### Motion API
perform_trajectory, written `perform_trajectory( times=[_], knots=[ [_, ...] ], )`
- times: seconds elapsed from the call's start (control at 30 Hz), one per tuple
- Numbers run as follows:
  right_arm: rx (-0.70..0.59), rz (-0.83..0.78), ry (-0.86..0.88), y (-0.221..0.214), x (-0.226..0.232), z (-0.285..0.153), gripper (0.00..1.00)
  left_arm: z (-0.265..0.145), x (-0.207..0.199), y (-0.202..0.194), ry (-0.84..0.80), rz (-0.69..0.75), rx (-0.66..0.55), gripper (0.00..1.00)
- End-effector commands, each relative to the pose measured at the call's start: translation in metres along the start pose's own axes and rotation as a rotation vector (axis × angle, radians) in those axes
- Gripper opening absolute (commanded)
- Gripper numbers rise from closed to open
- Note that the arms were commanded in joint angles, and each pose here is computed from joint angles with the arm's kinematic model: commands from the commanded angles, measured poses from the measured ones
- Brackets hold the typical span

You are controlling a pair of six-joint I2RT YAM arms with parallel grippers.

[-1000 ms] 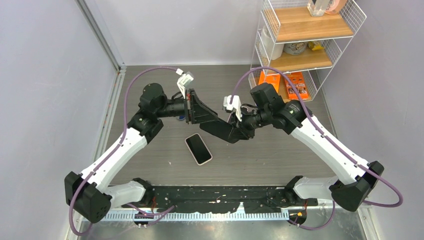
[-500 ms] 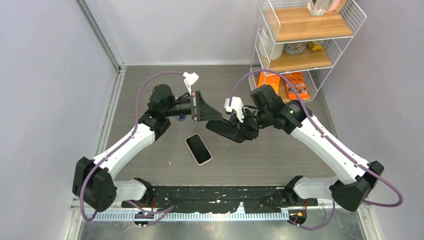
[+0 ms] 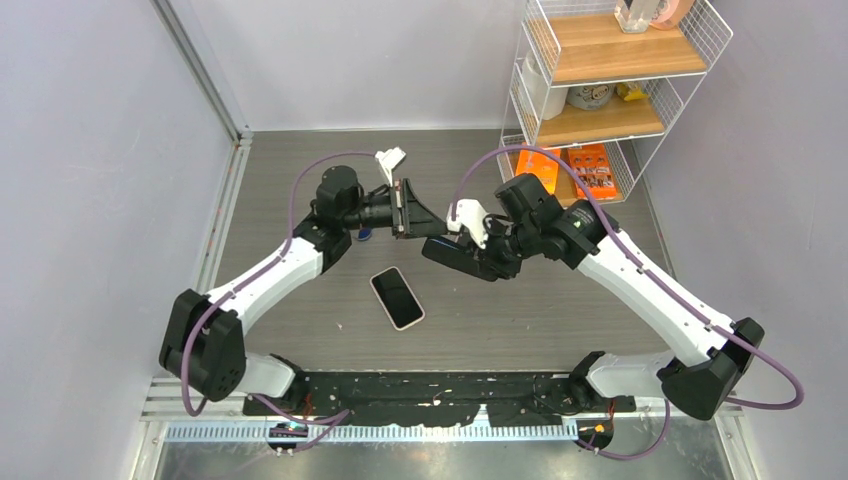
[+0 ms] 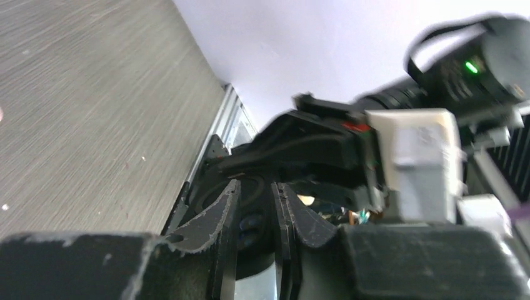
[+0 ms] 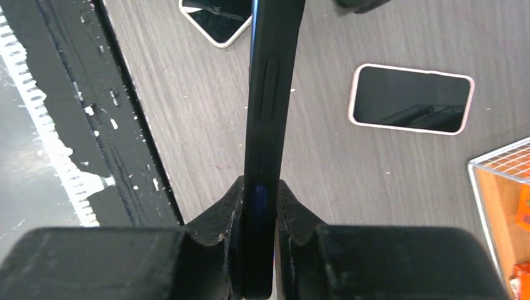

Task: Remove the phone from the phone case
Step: Remove the phone case from the phone.

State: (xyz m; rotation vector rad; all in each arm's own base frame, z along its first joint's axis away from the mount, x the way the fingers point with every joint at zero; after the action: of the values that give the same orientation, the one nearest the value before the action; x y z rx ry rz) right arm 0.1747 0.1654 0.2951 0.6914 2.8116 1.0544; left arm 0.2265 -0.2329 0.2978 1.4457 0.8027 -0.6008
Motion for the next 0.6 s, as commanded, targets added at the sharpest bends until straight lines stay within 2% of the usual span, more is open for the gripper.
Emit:
perform_trajectory(
  times=[0.0,0.2,0.43,0.5,0.57],
  knots=[
    [-0.348,-0.212,-0.034,0.061,0.004,-0.023,0.05,0.01,0.044,-0.014,0.241,-0.227,-0.016,0.0],
    [-0.335,-0.219,-0.049,0.058,0.002,-0.022,0.05,0.011,0.041,-0.011,0.224,-0.182,0.0,0.0],
    [-0.306,-0.225,-0.022,0.049,0.006,-0.021,0.05,0.003,0.026,0.002,0.195,0.05,0.033,0.0],
    [-0.299,-0.229,-0.005,0.048,0.008,-0.023,0.05,-0.004,0.023,0.004,0.197,0.117,0.06,0.07],
    [-0.286,-0.232,0.012,0.045,0.01,-0.025,0.05,-0.011,0.019,0.006,0.204,0.197,0.077,0.19]
  ],
)
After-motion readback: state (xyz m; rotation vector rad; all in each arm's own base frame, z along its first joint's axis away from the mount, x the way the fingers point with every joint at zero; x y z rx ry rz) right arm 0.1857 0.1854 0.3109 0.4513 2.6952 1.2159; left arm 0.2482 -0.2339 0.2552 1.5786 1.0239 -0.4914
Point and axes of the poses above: each gripper's point midway between its finger pads, its own z axis out along the fingers, its own x axis along the line the jaws close on, y = z × x, the point moved 9 cm from there along -z, back along the fingers, and after that the axes turned 12 degrees about z, right-handed, at the moved point
